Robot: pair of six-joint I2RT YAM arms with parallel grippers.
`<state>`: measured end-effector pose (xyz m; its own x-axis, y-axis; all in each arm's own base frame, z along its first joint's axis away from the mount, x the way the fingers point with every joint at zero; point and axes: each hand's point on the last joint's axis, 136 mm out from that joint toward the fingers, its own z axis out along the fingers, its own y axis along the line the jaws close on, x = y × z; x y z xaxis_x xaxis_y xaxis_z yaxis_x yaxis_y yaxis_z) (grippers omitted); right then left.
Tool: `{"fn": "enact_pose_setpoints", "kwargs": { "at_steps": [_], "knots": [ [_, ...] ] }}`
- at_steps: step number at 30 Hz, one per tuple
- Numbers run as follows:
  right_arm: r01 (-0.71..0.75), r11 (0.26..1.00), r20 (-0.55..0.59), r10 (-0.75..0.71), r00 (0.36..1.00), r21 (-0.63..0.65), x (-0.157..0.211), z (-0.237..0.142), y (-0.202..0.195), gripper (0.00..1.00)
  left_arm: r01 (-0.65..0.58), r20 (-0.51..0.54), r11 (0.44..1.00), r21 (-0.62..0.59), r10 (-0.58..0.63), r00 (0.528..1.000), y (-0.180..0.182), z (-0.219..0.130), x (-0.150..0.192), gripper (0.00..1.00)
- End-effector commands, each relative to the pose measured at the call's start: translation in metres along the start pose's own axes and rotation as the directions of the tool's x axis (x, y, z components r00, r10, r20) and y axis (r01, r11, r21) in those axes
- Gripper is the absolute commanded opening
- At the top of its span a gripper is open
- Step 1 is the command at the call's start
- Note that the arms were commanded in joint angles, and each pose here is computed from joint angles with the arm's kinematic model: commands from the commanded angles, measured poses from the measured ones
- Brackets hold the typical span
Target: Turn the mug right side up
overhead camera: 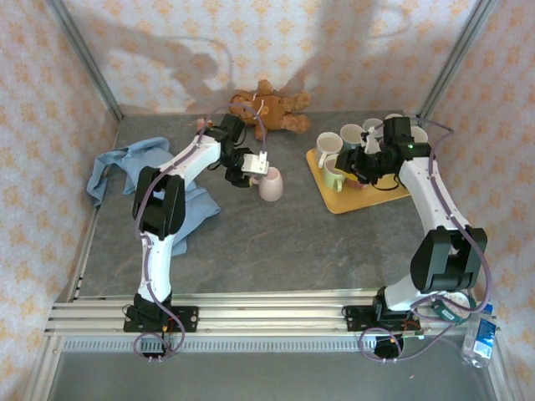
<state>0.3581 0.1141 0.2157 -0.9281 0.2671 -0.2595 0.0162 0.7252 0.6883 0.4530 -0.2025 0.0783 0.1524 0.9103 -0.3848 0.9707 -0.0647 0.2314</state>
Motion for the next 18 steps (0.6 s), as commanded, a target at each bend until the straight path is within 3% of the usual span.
{"fn": "enact_pose_setpoints", "kwargs": {
  "at_steps": [1,13,18],
  "knots": [
    [0.036,0.998,-0.019,-0.037,0.999,-0.055,0.002,-0.006,0.016,0.44,0.000,0.017,1.000,0.008,0.000,1.000,0.001,-0.004,-0.008,0.59],
    [0.040,0.998,-0.053,-0.042,0.998,-0.054,0.005,-0.001,0.012,0.42,0.012,0.040,0.999,0.036,-0.014,0.999,0.000,0.008,-0.019,0.58],
    [0.038,0.998,-0.054,-0.040,0.998,-0.040,0.004,0.000,0.010,0.42,0.005,0.034,0.999,0.043,-0.006,0.999,0.001,0.014,-0.022,0.51]
  ]
}}
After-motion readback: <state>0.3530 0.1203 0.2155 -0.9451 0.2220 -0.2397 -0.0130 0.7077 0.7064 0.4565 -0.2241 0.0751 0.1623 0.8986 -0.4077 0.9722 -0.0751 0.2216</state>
